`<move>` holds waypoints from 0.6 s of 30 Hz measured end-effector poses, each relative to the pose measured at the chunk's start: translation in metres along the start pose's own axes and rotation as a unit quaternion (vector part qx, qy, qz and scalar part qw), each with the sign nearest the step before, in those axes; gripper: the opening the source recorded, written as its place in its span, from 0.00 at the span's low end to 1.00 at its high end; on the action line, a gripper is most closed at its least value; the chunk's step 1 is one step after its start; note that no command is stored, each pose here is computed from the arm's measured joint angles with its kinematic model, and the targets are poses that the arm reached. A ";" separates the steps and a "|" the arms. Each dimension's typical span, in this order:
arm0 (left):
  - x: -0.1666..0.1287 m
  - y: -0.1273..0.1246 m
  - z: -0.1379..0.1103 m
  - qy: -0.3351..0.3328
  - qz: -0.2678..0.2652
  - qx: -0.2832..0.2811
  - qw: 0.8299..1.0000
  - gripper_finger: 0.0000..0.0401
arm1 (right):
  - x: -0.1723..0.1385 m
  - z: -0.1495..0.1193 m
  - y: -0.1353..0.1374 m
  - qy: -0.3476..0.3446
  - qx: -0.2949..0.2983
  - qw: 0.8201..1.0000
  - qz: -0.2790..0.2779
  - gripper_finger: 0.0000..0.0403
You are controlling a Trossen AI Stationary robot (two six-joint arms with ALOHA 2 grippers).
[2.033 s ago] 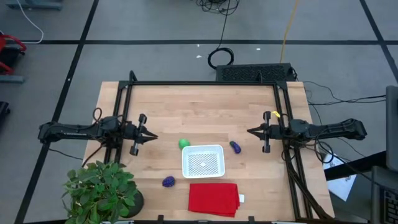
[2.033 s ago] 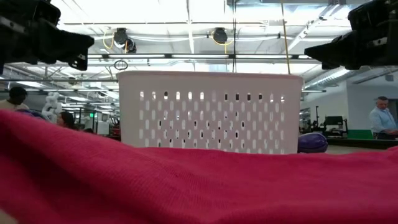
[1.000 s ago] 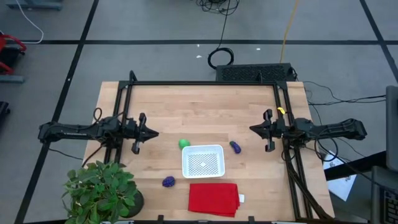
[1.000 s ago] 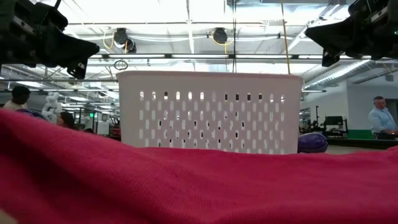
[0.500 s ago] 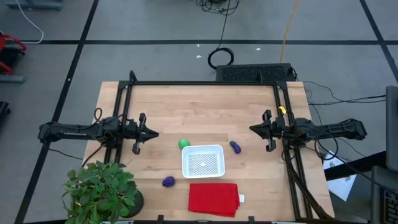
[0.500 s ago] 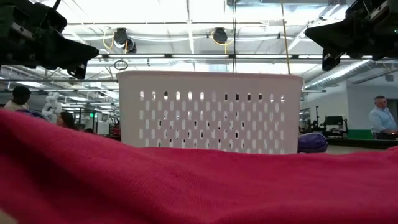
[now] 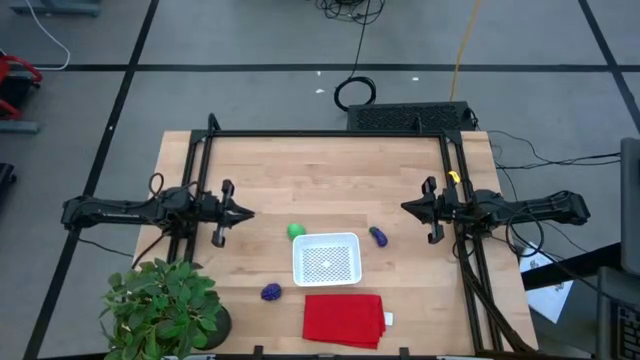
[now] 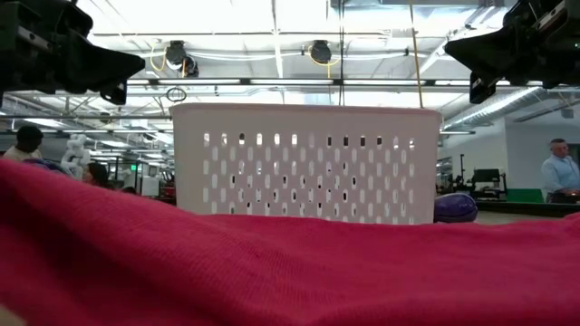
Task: Pick and placing Produce into tupperware
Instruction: Put the violet eggplant into the white bin
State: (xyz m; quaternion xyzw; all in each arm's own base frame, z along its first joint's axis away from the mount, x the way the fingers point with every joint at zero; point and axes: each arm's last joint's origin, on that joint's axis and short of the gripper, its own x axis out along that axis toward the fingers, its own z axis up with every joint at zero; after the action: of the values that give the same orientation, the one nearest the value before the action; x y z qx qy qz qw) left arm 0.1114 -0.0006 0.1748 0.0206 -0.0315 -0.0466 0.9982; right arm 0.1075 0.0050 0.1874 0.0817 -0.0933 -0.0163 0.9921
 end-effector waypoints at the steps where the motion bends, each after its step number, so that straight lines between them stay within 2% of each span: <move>1: 0.000 0.000 0.000 -0.001 0.000 0.002 1.000 0.08 | 0.000 0.000 0.000 0.000 0.000 1.000 0.000 0.00; 18: 0.000 0.000 0.000 -0.001 0.000 0.004 1.000 0.08 | 0.000 0.001 0.000 -0.004 -0.026 1.000 -0.007 0.01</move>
State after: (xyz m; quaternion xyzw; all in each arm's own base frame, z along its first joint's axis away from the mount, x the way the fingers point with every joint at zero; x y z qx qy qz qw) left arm 0.1114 -0.0006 0.1750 0.0243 -0.0325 -0.0466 0.9981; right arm 0.1076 0.0046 0.1887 0.0568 -0.0962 -0.0255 0.9934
